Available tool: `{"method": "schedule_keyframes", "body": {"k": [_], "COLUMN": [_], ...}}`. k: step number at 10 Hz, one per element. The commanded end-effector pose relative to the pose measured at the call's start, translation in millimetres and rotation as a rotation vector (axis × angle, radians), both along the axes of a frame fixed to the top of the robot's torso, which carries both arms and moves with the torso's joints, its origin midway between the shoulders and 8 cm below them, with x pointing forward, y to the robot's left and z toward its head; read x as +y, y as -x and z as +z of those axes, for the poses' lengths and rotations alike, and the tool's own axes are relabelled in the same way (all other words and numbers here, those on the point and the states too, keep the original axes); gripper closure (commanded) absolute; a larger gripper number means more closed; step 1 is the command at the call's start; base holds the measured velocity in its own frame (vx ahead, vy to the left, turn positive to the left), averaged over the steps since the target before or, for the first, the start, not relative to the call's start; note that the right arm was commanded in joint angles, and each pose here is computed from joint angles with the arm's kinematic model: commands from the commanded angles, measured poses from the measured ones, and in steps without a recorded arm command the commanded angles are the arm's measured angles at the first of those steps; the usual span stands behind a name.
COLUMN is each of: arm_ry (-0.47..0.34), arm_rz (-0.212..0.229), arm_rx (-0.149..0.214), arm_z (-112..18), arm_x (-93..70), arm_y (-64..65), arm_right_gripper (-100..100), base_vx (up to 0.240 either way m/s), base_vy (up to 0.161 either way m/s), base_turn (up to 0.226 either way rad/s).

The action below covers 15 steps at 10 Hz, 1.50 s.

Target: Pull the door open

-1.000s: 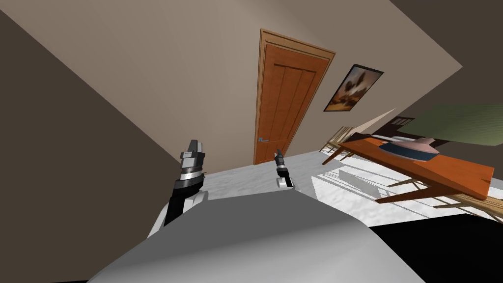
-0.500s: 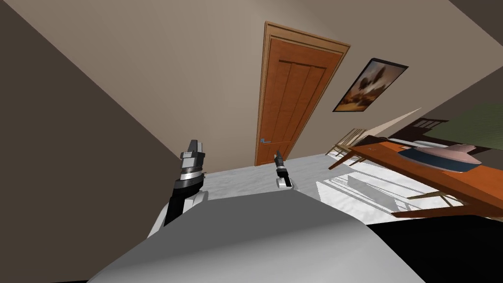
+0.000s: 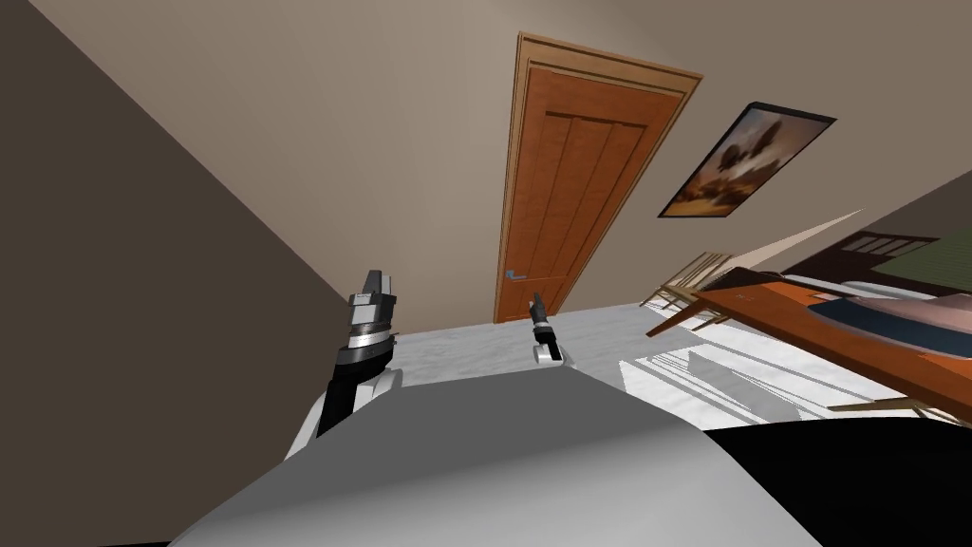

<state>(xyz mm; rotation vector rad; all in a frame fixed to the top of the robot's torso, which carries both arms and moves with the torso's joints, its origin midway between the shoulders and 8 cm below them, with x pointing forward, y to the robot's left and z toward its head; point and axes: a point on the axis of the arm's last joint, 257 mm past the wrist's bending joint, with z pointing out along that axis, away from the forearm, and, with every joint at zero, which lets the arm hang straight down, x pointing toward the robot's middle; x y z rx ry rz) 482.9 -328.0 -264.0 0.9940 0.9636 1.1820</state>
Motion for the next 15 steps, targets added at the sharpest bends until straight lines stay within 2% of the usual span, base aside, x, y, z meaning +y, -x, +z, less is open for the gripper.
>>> {"method": "schedule_keyframes", "body": {"k": [1, 8, 15], "arm_ry": [-0.006, -0.039, -0.071], "arm_rz": [-0.004, -0.024, -0.043], "arm_rx": [0.018, 0.104, 0.177], "arm_z": [-9.0, -53.2, -88.2], "arm_x": [-3.1, -13.2, -19.5], "arm_y": [-1.1, -5.1, -4.4], "arm_right_gripper": [-100, -100, -100], "base_vx": [0.047, 0.071, 0.062], "base_vy": [-0.036, -0.066, -0.068], "base_turn": [0.068, 0.109, 0.093]}}
